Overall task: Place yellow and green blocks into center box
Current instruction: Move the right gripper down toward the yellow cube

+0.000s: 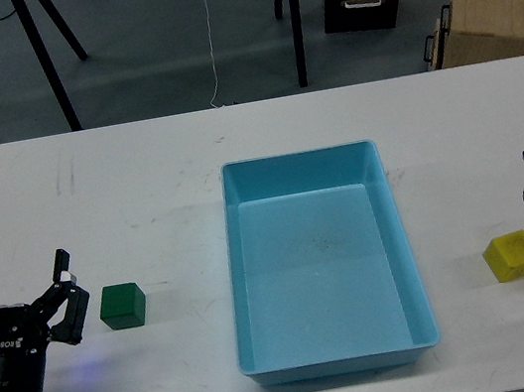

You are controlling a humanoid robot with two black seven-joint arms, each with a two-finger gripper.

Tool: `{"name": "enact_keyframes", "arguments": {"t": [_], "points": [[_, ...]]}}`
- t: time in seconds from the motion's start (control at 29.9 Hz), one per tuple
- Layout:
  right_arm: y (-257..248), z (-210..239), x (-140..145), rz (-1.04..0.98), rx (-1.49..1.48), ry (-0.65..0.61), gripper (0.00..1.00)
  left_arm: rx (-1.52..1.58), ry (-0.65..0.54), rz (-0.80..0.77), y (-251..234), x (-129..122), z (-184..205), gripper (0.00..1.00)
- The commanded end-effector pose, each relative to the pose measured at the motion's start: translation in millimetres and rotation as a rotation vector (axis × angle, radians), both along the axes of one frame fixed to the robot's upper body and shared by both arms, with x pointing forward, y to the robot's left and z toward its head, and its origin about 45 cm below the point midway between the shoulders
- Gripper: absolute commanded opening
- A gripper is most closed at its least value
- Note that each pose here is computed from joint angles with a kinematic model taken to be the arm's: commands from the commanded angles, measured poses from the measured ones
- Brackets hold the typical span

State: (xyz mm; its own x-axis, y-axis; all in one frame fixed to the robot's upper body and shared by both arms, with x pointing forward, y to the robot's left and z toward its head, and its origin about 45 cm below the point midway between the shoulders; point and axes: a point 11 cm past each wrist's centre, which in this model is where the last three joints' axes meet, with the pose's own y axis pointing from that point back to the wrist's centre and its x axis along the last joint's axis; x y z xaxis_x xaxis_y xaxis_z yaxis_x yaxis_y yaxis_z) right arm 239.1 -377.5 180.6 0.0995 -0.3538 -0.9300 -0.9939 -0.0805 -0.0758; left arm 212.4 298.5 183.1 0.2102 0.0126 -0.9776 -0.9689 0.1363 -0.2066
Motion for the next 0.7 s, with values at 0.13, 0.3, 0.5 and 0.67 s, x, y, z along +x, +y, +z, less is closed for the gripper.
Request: {"name": "enact_keyframes", "arguments": {"t": [0.13,0.3,0.5,0.67], "points": [[-6,5,1,-0.022,-0.003,-0.016,1.0,0.002,-0.015,-0.021,-5,4,4,1.0],[-21,18,6,-0.065,-0.021,-0.049,1.0,-0.001,-0.037,-0.015,-6,5,11,1.0],[-37,57,47,0.024,-0.315,0.028,1.0,-0.012,-0.049,-0.013,-9,8,13,1.0],[-13,79,84,0.219,-0.709,0.09,1.0,-0.015,-0.089,-0.037,-15,20,23,1.0]]}}
